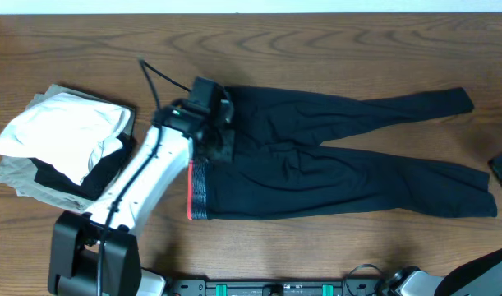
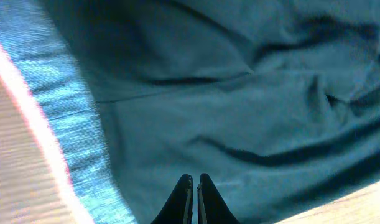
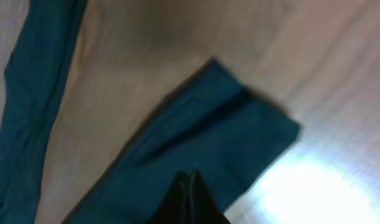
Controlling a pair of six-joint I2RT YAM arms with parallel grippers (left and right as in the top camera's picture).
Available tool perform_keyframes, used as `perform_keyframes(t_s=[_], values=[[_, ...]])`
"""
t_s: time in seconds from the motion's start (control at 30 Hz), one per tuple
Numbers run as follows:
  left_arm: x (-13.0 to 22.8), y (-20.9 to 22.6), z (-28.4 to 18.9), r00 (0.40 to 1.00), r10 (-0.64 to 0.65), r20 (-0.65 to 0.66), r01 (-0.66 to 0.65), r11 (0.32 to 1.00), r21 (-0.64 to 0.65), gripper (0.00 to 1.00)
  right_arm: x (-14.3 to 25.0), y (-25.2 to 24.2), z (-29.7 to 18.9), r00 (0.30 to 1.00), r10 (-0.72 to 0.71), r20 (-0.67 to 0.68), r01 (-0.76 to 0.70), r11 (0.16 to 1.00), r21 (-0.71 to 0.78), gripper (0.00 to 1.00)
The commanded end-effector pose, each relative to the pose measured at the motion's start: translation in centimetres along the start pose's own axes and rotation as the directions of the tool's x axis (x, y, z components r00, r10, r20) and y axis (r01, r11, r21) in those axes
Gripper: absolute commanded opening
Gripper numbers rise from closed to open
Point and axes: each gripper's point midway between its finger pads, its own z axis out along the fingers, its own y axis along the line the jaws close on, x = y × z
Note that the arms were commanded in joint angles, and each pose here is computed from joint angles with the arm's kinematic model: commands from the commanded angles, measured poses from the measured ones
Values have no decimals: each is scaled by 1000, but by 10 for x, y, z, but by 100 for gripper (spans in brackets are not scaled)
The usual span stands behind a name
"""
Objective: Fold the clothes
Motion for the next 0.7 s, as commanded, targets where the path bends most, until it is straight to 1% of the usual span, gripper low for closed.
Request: perform_keyframes(t_s=[0.0,0.23,0.47,0.67], values=[[22,-9,20,998,29,-54,-28,999,19,6,21,3,16,997,-51,-52,50,999,-18,1],[42,-8,41,997,-14,-77,16,1000,16,6,41,-7,42,996,-49,-69,48,999,-13,1],[70,4,60,992,-40,-123,40,999,-2,7,44,-9,52,997,-50,-54,49,999,-17,1],[94,13,70,983,-66,-172,63,998,-22,12,45,-7,52,997,-46,-58,45,999,-26,1]])
